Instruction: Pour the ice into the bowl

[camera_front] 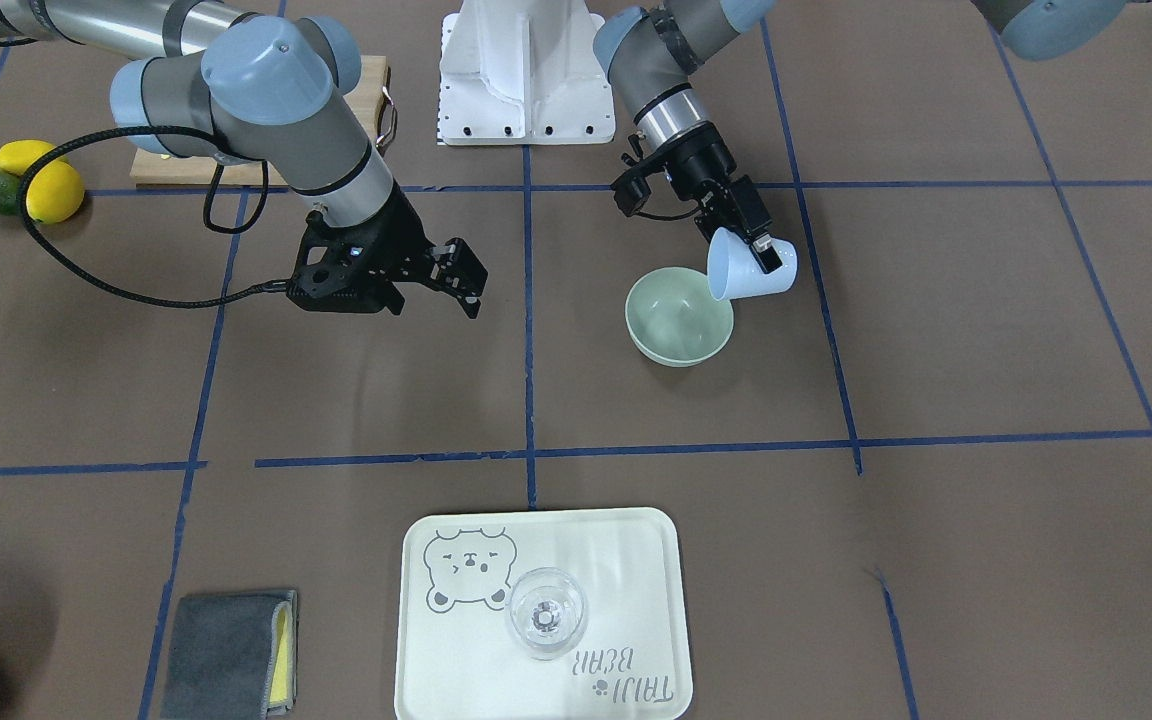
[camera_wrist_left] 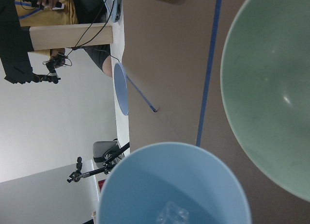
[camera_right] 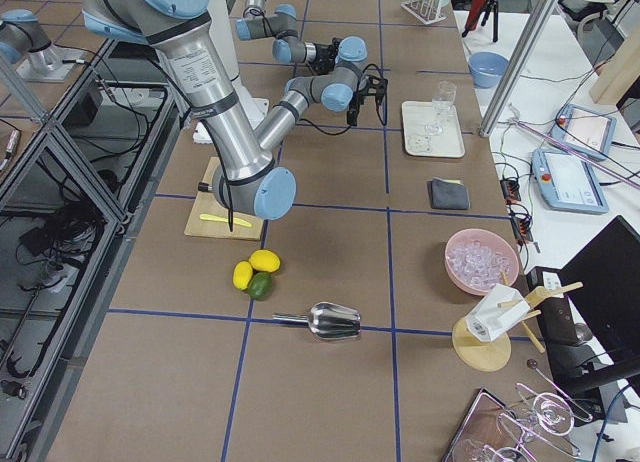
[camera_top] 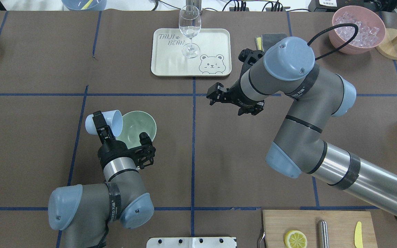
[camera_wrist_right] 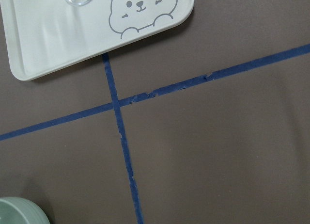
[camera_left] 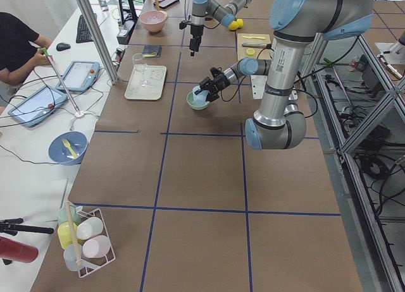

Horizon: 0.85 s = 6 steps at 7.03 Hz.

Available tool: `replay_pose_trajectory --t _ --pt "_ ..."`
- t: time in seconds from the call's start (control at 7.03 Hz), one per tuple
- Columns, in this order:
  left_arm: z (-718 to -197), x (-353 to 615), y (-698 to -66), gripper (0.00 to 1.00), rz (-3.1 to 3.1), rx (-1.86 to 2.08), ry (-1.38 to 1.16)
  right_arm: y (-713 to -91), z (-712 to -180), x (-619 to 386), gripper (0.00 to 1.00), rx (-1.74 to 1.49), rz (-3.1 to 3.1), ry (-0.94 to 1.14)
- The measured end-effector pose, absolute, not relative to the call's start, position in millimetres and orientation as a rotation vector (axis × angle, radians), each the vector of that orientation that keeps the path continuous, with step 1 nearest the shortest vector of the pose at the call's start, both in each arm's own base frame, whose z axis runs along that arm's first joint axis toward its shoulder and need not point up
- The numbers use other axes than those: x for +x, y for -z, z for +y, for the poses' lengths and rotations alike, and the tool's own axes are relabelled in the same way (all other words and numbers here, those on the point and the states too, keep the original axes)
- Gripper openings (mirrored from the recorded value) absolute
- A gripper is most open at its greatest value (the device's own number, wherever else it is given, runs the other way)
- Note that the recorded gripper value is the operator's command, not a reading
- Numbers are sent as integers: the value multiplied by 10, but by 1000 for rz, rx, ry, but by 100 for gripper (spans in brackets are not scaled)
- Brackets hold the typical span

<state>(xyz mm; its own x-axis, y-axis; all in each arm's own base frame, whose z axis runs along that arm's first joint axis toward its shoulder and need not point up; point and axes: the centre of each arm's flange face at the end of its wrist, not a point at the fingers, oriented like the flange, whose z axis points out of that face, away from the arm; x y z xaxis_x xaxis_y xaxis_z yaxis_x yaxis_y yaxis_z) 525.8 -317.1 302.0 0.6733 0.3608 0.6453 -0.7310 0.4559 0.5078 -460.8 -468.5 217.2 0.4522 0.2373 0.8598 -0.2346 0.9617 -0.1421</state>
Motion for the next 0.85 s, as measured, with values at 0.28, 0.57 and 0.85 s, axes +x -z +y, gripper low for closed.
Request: replay_pose_trajectory --t 0.28,0.57,0.85 --pt "-3281 5232 -3041 0 -558 881 -728 -2163 -4691 -4601 100 -1 -1064 -292" --pt "-3421 5154 -3028 0 -615 896 -735 -2139 -4702 -4584 100 3 -1068 -294" --pt "-3473 5151 -2858 0 -588 925 -702 -2124 -4729 -4549 100 7 -1071 -300"
